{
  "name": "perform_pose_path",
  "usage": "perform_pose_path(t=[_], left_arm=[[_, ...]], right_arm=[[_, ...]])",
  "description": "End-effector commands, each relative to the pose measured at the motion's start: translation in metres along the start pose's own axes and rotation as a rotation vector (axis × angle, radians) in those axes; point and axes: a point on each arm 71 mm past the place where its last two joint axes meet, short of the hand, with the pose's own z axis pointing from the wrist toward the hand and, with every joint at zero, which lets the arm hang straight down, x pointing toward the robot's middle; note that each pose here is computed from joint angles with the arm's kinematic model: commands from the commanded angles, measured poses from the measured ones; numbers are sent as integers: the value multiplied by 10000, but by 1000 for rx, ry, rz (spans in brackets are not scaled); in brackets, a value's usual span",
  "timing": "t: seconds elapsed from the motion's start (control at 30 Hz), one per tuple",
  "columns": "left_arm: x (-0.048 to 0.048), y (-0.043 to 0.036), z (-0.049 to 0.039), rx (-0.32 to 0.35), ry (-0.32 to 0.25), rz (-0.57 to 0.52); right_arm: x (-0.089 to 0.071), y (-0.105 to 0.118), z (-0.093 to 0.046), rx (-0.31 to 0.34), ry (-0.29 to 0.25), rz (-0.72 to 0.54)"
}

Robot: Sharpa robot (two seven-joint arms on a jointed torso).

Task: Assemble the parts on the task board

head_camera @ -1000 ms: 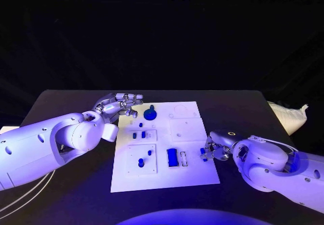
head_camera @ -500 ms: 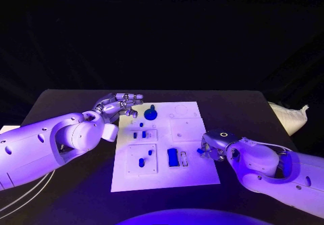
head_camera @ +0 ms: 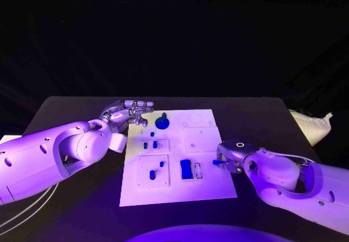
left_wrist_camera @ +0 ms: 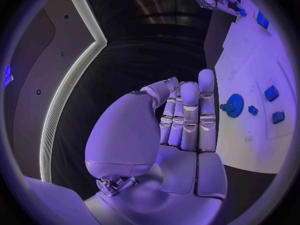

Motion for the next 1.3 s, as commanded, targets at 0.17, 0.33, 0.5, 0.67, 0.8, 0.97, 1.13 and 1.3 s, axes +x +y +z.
perform_pose_path(t=[0.17, 0.33, 0.5, 0.67, 0.8, 0.97, 1.13, 1.3], left_arm=[[18, -8, -3, 8, 18, 1], [17, -8, -4, 8, 18, 0], [19, -8, -5, 8, 19, 0], [31, -8, -3, 9, 27, -2], [42, -8, -2, 9, 34, -2], [45, -8, -1, 9, 36, -2], [53, -7, 1, 9, 40, -2], [58, -6, 4, 9, 41, -2]], right_arm=[[69, -18, -57, 32, 36, 285], [-22, 15, -107, 36, 9, 421], [-63, 49, -135, 40, 10, 505], [-44, 84, -102, 39, 41, 551], [-28, 119, -77, 34, 62, 564], [6, 163, -44, 24, 97, 560], [37, 210, -10, 15, 121, 543], [57, 236, 23, 10, 130, 518]])
